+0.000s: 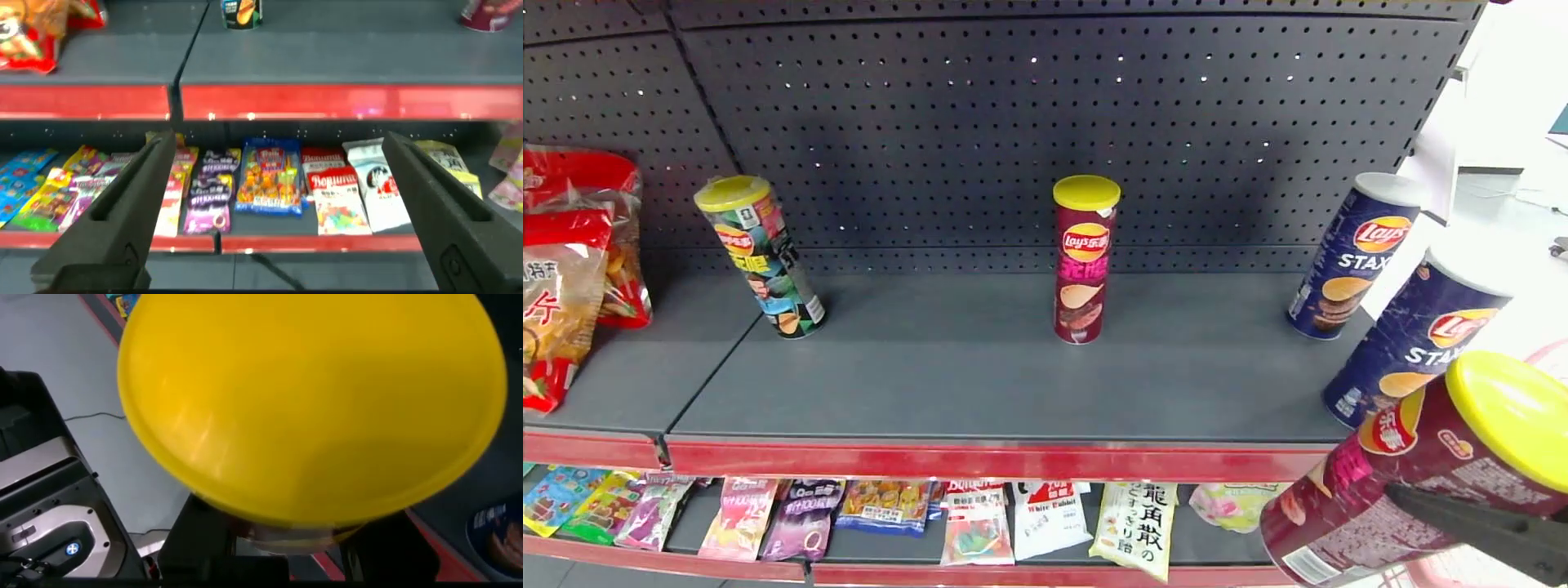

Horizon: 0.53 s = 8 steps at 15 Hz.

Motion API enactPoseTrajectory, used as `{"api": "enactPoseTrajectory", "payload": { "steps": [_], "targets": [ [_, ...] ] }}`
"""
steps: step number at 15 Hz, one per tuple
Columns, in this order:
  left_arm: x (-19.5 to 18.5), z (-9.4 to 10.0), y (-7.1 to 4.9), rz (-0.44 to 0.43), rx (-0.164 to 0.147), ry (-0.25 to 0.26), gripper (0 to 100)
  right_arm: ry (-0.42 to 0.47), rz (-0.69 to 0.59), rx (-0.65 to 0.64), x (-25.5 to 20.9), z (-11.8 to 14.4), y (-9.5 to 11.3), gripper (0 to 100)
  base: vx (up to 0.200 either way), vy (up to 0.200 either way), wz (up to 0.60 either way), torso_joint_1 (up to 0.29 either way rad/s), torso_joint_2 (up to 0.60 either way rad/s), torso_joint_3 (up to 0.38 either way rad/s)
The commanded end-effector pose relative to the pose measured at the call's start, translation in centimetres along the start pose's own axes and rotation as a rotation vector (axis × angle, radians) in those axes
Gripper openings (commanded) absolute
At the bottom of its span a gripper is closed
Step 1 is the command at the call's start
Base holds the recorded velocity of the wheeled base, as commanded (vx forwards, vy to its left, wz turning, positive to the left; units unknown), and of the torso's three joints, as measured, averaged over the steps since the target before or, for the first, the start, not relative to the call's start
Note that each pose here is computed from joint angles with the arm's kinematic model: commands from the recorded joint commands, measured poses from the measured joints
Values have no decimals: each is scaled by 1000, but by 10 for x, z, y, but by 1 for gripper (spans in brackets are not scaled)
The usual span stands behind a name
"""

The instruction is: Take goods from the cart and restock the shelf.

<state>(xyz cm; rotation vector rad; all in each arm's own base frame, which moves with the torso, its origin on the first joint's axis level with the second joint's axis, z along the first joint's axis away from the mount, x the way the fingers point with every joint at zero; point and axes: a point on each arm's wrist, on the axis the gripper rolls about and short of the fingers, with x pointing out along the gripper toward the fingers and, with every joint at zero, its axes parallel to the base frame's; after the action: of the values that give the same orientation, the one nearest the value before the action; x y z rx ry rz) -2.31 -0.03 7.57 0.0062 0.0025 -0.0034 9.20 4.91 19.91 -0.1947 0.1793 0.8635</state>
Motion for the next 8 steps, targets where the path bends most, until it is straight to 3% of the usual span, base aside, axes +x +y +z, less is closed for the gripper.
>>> {"api": "enactPoseTrajectory", "payload": {
  "steps": [1,2,8],
  "targets": [
    [0,0,0,0,0,1,100,-13,17,-4,-1,1,1,0,200,0,0,7,2,2],
    [0,0,0,0,0,1,100,-16,18,-5,-2,2,1,0,200,0,0,-2,2,2],
    [0,0,0,0,-2,1,100,-25,16,-10,-6,0,3,0,0,0,0,0,0,0]
  ]
}}
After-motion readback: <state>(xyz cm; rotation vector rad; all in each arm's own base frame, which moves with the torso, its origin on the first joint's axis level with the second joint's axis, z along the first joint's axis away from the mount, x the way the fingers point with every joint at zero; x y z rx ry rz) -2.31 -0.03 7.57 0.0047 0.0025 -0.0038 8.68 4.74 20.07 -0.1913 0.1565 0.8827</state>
